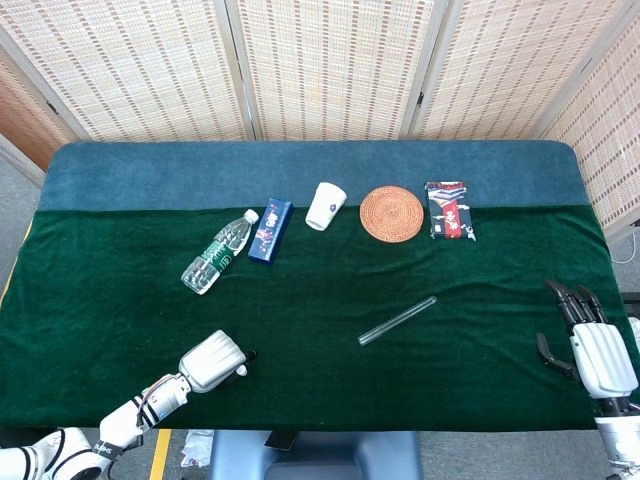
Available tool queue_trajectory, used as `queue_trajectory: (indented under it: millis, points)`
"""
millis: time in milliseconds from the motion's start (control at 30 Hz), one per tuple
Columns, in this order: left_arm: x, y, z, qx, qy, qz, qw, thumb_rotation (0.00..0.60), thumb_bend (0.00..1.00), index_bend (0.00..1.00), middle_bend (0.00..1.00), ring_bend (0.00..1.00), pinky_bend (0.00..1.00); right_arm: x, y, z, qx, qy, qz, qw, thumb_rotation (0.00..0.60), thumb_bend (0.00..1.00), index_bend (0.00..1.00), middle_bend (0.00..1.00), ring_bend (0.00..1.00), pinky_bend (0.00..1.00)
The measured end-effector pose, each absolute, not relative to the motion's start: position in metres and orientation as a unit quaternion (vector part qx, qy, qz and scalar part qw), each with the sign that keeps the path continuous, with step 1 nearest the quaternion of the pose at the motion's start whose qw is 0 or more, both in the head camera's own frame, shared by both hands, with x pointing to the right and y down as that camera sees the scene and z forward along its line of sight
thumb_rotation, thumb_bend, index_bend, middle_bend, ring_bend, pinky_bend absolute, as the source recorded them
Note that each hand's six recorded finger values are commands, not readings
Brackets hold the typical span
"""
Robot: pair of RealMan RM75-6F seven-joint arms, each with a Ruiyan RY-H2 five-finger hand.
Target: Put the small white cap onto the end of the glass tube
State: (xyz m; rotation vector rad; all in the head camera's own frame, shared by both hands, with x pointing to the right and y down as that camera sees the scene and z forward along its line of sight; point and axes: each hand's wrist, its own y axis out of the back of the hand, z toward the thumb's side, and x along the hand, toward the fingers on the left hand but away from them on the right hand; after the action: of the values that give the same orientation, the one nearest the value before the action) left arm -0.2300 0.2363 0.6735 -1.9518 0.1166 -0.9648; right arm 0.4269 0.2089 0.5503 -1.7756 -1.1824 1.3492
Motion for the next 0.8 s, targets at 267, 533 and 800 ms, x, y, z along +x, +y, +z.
queue_trajectory:
  millis: [267, 533, 800]
  points:
    - [-0.2304, 0.2384, 0.6754, -0.795, 0.048, -0.392, 0.461, 0.6, 0.39, 0.48, 1.0, 0.87, 0.8, 0.4268, 0.2085, 0.5506, -0.67, -0.446, 0.51, 0.304, 0.6, 0.55, 0.04, 0.15, 0.13, 0.05]
    - [-0.2294, 0.2401, 0.6762, -0.796, 0.05, -0.391, 0.459, 0.6, 0.39, 0.48, 1.0, 0.87, 0.8, 0.427, 0.2086, 0.5509, -0.67, -0.446, 0.511, 0.303, 0.6, 0.55, 0.04, 0.15, 0.13, 0.05]
    - [-0.229, 0.2398, 0.6775, -0.796, 0.053, -0.392, 0.458, 0.6, 0.39, 0.5, 1.0, 0.87, 0.8, 0.4276, 0.2089, 0.5516, -0.67, -0.446, 0.511, 0.301, 0.6, 0.55, 0.04, 0.15, 0.13, 0.05]
